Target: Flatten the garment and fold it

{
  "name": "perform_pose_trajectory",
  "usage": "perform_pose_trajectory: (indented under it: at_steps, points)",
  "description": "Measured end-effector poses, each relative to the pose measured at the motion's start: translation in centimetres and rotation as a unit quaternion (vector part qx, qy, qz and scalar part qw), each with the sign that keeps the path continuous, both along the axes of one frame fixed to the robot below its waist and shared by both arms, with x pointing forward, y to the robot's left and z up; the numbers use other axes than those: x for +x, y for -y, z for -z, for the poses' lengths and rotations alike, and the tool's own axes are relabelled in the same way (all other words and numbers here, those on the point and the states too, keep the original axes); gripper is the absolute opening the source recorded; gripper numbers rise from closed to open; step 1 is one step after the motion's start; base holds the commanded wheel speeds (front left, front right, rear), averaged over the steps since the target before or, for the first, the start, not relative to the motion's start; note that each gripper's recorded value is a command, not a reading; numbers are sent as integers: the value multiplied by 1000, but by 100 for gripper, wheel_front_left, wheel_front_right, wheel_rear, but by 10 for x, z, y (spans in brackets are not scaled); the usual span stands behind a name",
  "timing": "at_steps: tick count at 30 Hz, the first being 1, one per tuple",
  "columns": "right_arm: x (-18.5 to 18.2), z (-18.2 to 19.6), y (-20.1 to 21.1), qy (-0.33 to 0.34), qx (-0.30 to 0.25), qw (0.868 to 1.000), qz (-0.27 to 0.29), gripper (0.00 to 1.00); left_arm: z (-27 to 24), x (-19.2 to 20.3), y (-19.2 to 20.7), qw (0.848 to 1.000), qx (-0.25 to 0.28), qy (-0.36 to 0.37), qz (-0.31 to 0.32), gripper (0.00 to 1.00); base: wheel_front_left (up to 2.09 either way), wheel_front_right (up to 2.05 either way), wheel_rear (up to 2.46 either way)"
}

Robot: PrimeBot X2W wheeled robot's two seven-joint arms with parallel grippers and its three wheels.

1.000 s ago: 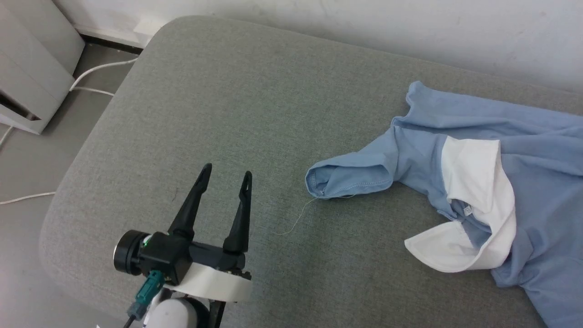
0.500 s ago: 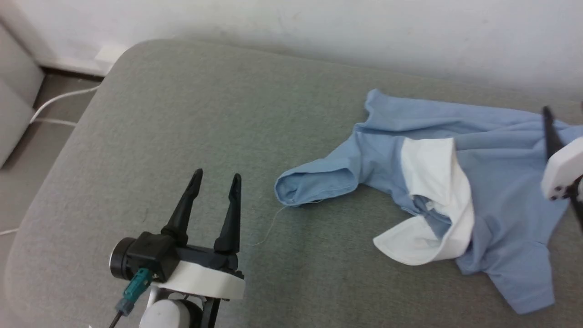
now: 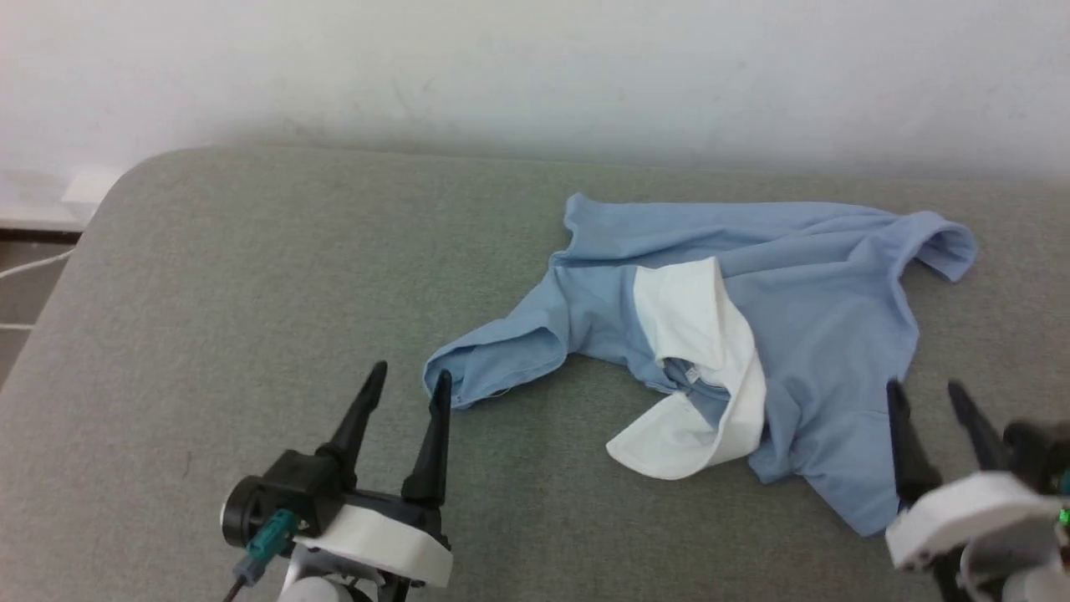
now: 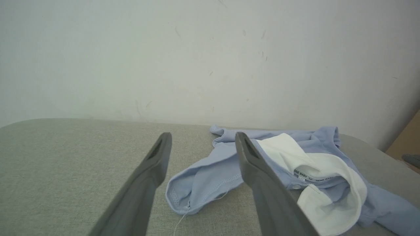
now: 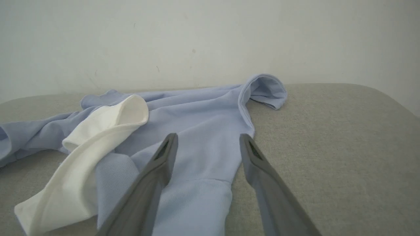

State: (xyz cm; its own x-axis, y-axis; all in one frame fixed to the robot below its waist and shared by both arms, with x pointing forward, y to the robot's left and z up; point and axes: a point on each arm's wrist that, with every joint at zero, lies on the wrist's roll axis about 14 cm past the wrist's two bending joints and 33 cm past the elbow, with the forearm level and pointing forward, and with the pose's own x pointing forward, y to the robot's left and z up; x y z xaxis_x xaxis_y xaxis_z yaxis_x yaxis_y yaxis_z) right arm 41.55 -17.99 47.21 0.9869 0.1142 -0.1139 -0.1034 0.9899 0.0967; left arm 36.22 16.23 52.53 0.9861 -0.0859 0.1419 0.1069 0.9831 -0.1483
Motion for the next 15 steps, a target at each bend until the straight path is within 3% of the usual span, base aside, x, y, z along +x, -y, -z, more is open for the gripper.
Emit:
perform_pose_trajectory:
  at_steps: [4,6,15]
  points:
    - [-33,16,12,-24,19,999,36,100,21,0,18,999,13,-32,36,100,0,0,0]
    - [-42,18,20,-30,22,998,50,100,37,-1,29,995,46,-62,67,100,0,0,0]
    - [-47,25,32,-50,16,996,72,100,40,46,67,970,133,-143,143,100,0,0,0]
